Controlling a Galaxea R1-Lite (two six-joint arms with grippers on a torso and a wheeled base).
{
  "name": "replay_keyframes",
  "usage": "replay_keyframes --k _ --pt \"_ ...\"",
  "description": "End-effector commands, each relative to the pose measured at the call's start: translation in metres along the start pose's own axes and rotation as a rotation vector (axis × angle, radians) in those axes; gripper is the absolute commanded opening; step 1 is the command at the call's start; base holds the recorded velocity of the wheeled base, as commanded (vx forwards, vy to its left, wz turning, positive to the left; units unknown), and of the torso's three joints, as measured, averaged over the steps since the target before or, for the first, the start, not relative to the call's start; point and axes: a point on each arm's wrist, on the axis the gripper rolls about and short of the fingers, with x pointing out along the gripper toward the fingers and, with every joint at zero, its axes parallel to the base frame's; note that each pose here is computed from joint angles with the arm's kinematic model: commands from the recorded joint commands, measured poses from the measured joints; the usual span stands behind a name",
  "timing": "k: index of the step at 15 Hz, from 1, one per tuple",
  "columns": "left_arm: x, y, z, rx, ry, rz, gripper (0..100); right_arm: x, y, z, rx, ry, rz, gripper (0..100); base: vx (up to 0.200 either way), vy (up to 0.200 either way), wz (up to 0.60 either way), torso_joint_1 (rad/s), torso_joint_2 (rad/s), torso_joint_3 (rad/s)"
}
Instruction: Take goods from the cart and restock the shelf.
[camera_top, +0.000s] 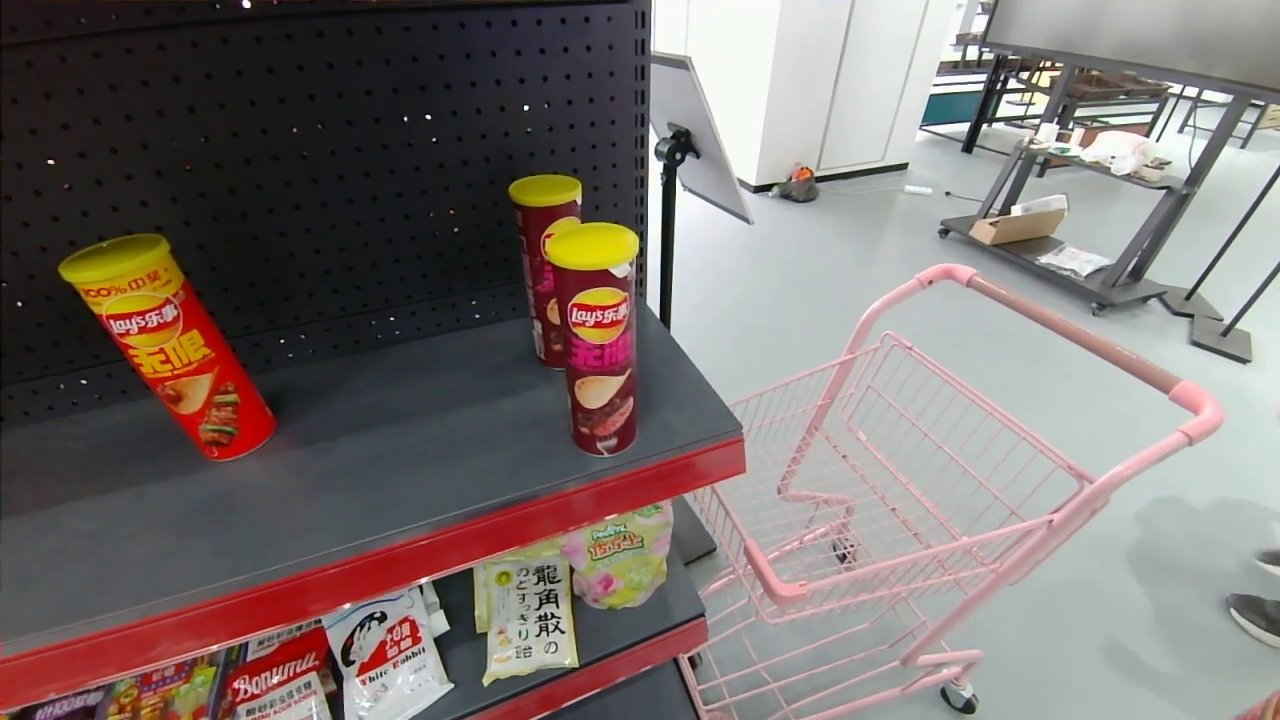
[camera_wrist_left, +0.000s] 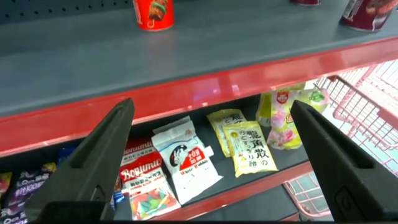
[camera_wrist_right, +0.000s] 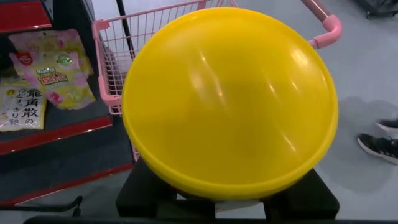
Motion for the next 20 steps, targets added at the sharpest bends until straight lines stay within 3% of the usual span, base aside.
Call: replay_keyframes --k 1,5,13,20 --pt "0.0 0.0 0.0 0.0 0.0 0.0 100 0.001 0.0 0.0 -0.001 0.01 0.003 0 0.0 0.0 0.0 0.159 -0.39 -0.237" --pt "0.0 0.0 0.0 0.0 0.0 0.0 100 0.004 0.001 -0.004 -0.017 0.028 -0.001 0 0.0 0.0 0.0 0.113 -0.27 -0.151" --pt "0.0 0.0 0.0 0.0 0.0 0.0 100 0.003 0.001 -0.007 -0.021 0.028 -0.004 0 0.0 0.0 0.52 0.01 -0.01 -0.007" --pt "0.0 0.0 0.0 0.0 0.0 0.0 100 -0.015 0.001 -0.03 -0.003 -0.079 -0.004 0 0.0 0.0 0.0 0.0 0.0 0.0"
